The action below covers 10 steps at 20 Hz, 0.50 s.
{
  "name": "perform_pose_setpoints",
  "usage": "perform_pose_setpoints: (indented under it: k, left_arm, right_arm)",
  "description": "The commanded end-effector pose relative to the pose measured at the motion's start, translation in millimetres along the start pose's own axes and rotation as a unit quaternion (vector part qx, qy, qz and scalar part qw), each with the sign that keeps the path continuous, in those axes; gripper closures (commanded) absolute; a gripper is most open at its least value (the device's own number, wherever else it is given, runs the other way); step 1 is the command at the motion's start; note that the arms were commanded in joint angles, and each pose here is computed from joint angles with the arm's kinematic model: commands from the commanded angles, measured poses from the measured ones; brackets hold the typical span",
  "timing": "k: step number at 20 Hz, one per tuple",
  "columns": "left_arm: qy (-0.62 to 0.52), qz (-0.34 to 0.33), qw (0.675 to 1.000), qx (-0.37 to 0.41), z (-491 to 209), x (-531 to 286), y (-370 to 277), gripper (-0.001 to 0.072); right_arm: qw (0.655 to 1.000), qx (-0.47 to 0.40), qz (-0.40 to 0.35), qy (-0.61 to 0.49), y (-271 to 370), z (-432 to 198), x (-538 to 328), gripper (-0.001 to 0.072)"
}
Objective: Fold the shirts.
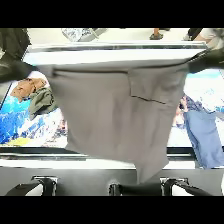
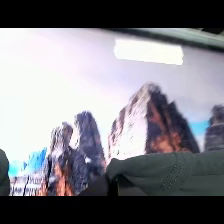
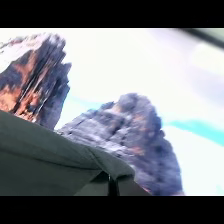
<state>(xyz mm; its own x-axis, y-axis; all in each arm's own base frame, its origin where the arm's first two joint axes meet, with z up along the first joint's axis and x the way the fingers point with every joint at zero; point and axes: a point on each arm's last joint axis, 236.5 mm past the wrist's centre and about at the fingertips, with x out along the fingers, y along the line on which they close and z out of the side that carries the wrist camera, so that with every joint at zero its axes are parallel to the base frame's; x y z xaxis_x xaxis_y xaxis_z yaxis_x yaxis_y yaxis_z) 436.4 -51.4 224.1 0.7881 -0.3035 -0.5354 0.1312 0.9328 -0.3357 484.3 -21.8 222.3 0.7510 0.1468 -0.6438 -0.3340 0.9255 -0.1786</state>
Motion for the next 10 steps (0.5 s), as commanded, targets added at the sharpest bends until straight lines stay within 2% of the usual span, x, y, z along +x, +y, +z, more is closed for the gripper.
perform_pose_setpoints:
  k: [1,3,5,9,10]
  left_arm:
    - [0.080,0.024,0.996,-0.042,-77.7,111.8,46.2,0.0673]
    - [0.107,0.018,0.991,-0.083,-103.8,151.6,56.1,0.0673]
    - [0.136,0.010,0.983,-0.121,-129.5,175.5,60.2,0.0673]
    - [0.173,-0.015,0.971,-0.166,-151.9,184.6,49.7,0.0670]
    - [0.174,-0.023,0.969,-0.174,-150.1,182.9,45.2,0.0650]
  right_arm:
    - [0.984,0.153,0.091,0.019,18.3,-33.0,122.2,0.0668]
    - [0.965,0.221,0.139,0.037,36.6,-50.8,160.0,0.0668]
    - [0.951,0.251,0.173,0.058,52.2,-67.3,182.6,0.0668]
    - [0.945,0.257,0.185,0.079,59.0,-83.1,194.2,0.0667]
    - [0.945,0.254,0.187,0.080,59.5,-81.9,190.9,0.0657]
